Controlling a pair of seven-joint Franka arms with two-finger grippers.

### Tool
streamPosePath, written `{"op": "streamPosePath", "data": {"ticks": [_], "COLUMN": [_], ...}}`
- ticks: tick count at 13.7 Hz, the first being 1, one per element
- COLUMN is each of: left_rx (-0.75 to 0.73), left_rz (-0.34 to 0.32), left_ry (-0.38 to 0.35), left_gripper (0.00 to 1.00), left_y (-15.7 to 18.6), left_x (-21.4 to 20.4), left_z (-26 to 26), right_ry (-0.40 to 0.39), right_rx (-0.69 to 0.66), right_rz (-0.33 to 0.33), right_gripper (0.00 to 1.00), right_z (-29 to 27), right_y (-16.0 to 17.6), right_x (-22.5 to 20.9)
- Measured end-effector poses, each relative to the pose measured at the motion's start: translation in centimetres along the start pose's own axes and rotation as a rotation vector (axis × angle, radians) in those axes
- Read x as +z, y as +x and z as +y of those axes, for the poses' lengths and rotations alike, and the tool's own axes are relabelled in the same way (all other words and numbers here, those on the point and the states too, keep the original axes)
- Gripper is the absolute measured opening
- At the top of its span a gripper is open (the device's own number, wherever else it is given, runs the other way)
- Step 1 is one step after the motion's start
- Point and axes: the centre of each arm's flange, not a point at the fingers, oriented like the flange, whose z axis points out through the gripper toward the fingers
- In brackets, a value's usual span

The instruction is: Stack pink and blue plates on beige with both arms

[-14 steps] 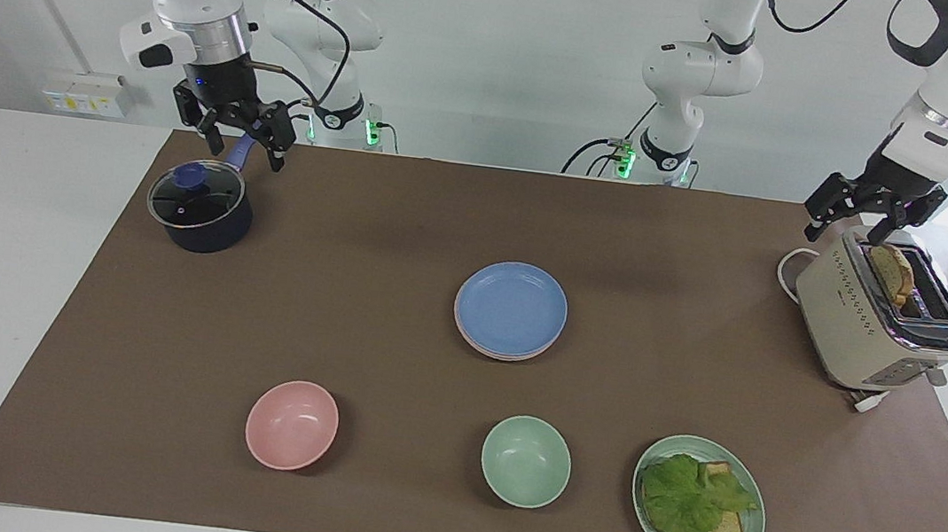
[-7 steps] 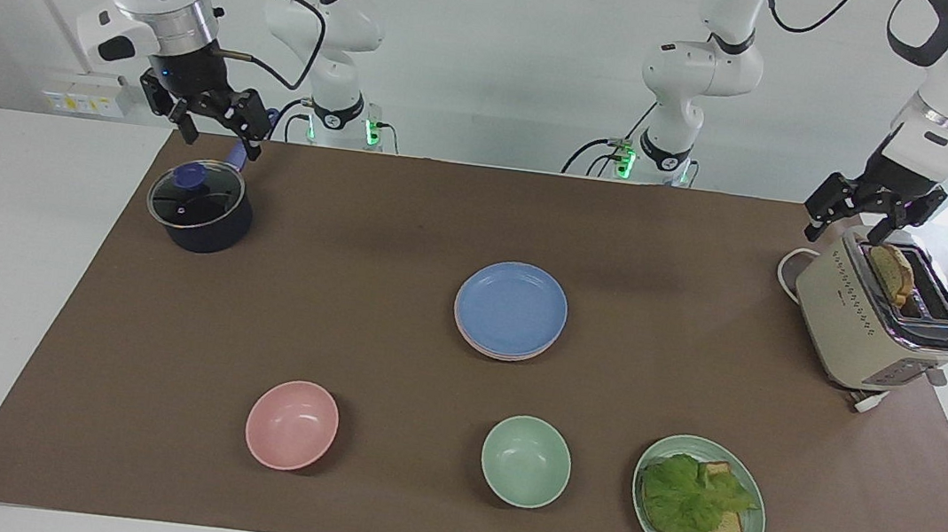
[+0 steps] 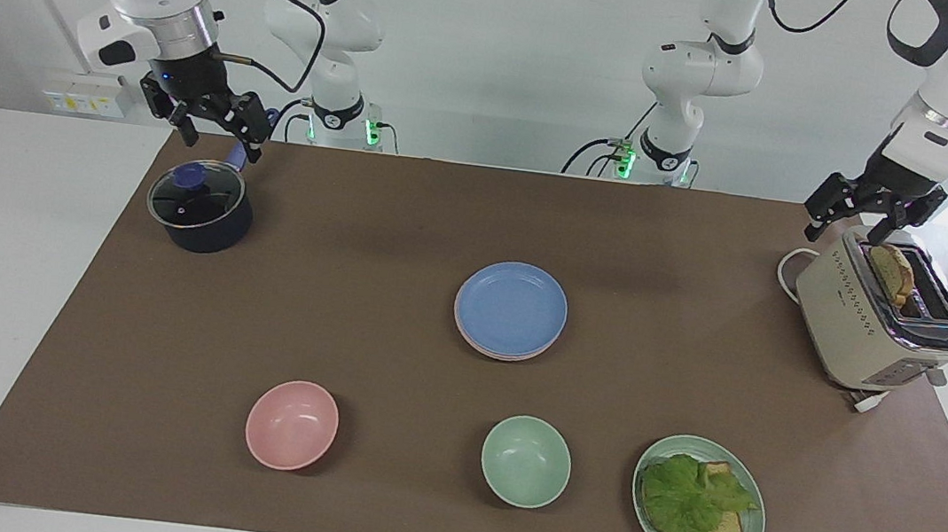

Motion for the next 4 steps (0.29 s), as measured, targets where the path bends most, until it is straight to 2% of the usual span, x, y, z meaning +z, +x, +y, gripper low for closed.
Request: {"op": "streamPosePath", "data": {"ticks": [4], "left_rx": [0.0], "left_rz": [0.0], "left_ry": [0.0], "left_gripper": [1.0], "left_y": [0.0], "left_x": [0.0], "left_z": [0.0], "right_ry": [0.0], "right_rx": [-0.002], "right_rz": [-0.001], "right_gripper": [1.0], "right_z": [-0.1], "right_y": [-0.01], "right_x": [0.02]}}
